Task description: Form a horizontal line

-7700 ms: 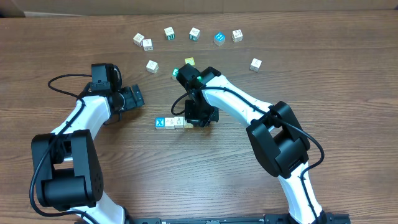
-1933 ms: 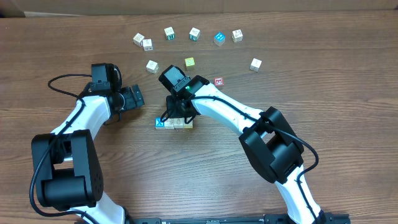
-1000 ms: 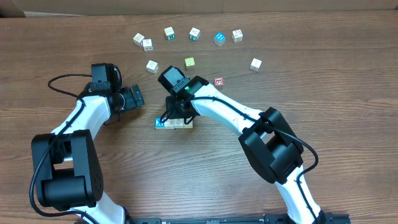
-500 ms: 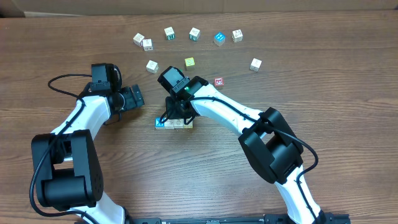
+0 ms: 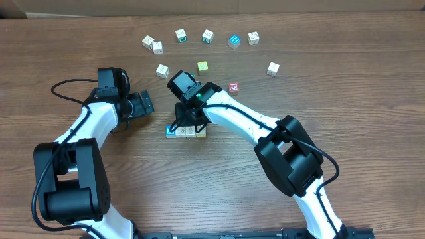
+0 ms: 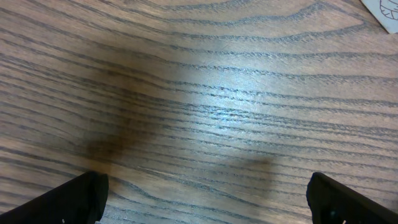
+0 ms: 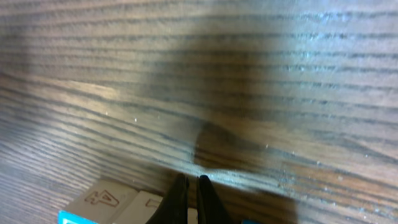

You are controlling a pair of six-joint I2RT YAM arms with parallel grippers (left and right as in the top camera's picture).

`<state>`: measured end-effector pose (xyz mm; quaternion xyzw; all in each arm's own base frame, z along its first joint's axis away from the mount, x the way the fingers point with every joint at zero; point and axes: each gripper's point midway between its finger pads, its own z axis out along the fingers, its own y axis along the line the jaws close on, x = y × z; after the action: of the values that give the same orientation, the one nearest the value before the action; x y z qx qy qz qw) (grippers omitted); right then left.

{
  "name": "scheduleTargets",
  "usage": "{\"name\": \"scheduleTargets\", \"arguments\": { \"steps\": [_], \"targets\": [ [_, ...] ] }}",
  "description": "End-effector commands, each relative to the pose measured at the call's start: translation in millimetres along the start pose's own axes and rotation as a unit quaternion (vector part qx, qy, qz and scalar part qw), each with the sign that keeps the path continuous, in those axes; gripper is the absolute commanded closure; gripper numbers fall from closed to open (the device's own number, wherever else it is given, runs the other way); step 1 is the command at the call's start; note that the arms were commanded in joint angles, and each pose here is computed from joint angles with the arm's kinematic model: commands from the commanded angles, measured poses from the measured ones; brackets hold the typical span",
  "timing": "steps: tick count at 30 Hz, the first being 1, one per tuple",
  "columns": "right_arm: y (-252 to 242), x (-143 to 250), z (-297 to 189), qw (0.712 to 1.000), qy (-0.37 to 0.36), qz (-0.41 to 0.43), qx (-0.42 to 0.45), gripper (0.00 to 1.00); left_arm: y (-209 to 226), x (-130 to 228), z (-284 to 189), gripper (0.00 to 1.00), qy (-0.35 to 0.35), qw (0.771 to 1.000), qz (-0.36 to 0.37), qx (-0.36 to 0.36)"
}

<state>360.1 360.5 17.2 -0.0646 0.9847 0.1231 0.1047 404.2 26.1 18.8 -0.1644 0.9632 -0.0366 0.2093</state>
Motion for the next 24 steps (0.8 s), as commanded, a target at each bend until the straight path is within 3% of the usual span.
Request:
{"name": "scheduleTargets", "arguments": {
  "steps": [1, 8, 16, 24],
  "targets": [
    [-7, -8, 2, 0.999, -0.025, -0.001, 0.026, 0.95, 0, 5, 4, 0.01, 0.009, 1.000, -0.005, 0.001],
    [-33, -30, -1, 0.995, -0.068, 0.013, 0.072, 0.90, 0, 5, 4, 0.01, 0.009, 1.000, -0.005, 0.001],
    [-55, -27, -3, 0.994, -0.045, 0.028, 0.091, 0.90, 0, 5, 4, 0.01, 0.009, 1.000, -0.005, 0.001],
    [-44, -17, 0, 0.998, -0.017, 0.029, 0.059, 0.96, 0, 5, 4, 0.00, 0.009, 1.000, -0.005, 0.002]
  ]
}}
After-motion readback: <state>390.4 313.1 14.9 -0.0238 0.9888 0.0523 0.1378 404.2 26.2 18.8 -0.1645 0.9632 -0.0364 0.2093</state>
